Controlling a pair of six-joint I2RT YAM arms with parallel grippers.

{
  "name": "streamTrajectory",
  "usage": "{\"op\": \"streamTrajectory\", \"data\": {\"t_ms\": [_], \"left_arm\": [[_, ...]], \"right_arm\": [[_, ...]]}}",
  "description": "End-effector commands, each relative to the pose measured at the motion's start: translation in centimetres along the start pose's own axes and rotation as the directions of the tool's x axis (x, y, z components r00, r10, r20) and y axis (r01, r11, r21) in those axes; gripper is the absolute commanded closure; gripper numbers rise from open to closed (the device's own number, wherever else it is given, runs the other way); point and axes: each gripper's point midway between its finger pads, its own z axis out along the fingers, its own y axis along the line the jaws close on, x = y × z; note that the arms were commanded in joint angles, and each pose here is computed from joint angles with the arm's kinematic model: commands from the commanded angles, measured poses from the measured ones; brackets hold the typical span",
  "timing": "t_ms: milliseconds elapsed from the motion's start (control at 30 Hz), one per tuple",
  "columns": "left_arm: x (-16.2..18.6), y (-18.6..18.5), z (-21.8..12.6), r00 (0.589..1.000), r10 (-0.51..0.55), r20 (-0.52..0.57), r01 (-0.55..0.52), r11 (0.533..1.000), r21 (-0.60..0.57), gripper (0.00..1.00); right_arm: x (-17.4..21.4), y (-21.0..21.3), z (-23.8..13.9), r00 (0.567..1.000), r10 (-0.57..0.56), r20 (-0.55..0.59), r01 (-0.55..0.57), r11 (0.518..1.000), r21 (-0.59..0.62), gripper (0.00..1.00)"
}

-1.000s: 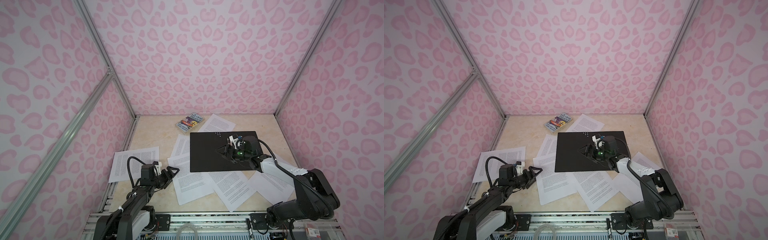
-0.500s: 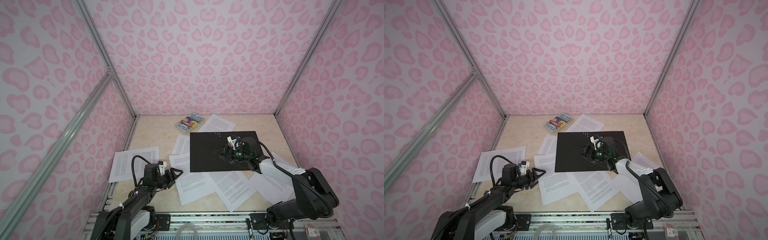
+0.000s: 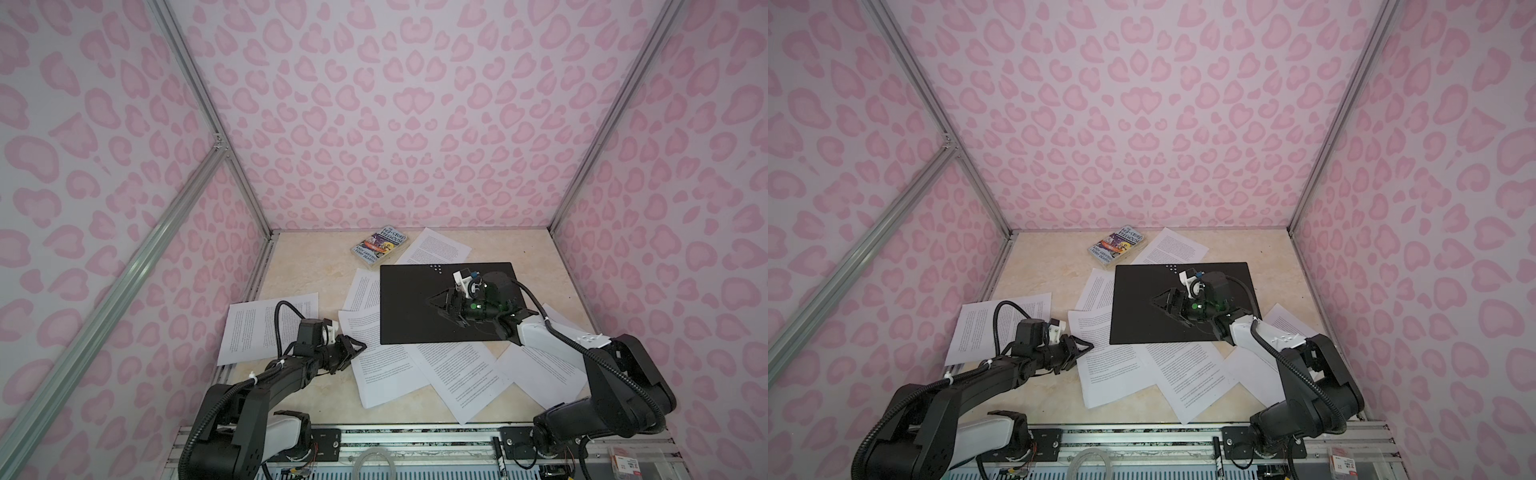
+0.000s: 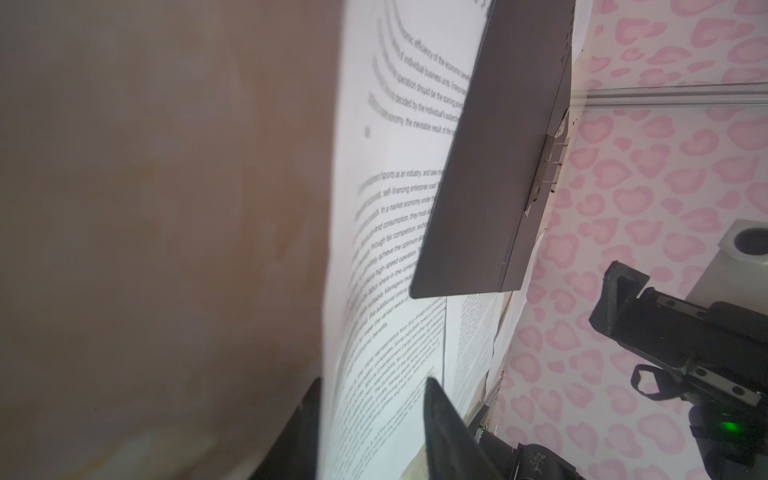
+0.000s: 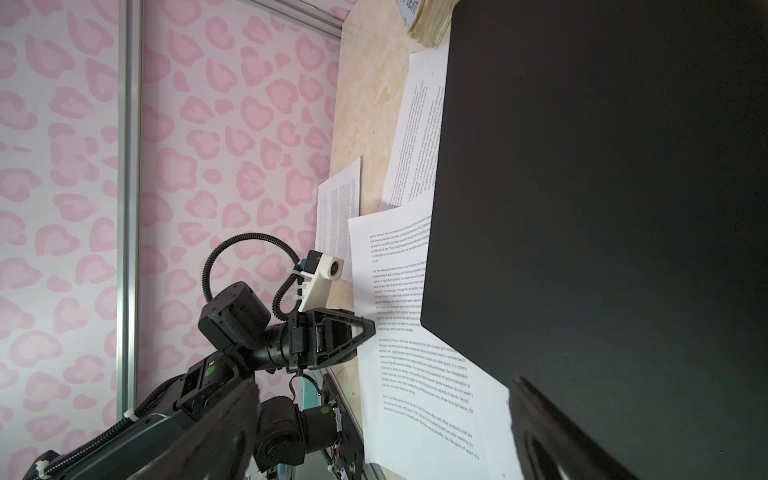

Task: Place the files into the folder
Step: 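Grasp the edge of the printed paper sheet with the left gripper, then lift the sheet and carry it onto the black folder with the left gripper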

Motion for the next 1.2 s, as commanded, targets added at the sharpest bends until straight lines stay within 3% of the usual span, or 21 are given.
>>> {"op": "streamTrajectory", "data": {"t_ms": [0,133,300,433,567,700,933,1167], "left_arm": [[-0.6,-0.5,-0.3,1.0,0.022,0.018,-0.021,1.0,-0.018,0.76],[-1.7,-1.4,-1.7,0.997,0.047,0.064,-0.042,0.997,-0.07,0.96],[-3.1,-2.5,-5.0,0.986,0.086,0.146,-0.055,0.977,-0.205,0.97],[-4.6,-6.0,-8.3,0.963,0.136,0.233,-0.084,0.972,-0.219,0.96],[-6.4,-11.8,-12.1,0.929,0.204,0.31,-0.151,0.971,-0.187,0.96],[-6.7,-17.5,-13.2,0.912,0.289,0.29,-0.256,0.955,-0.148,0.97],[-3.6,-25.7,-7.5,0.891,0.43,0.144,-0.421,0.903,-0.088,0.97],[4.4,-36.6,0.6,0.789,0.613,-0.049,-0.604,0.788,0.121,0.96]], "right_arm": [[-0.5,-0.1,-0.3,1.0,-0.022,0.008,0.022,1.0,0.018,0.07],[-1.9,-0.2,-1.4,0.999,-0.019,0.041,0.018,1.0,0.024,0.07],[-3.6,-1.0,-3.5,0.996,-0.009,0.092,0.001,0.996,0.09,0.06],[-4.1,-2.0,-5.9,0.991,-0.003,0.136,-0.017,0.989,0.149,0.06],[-5.4,-3.3,-8.4,0.981,0.007,0.195,-0.053,0.971,0.233,0.05],[-7.0,-4.0,-10.4,0.961,0.03,0.275,-0.112,0.951,0.289,0.05],[-8.5,-6.3,-14.5,0.9,0.082,0.429,-0.249,0.903,0.35,0.05],[-8.6,-8.5,-17.2,0.858,0.146,0.492,-0.354,0.862,0.362,0.06]]}}
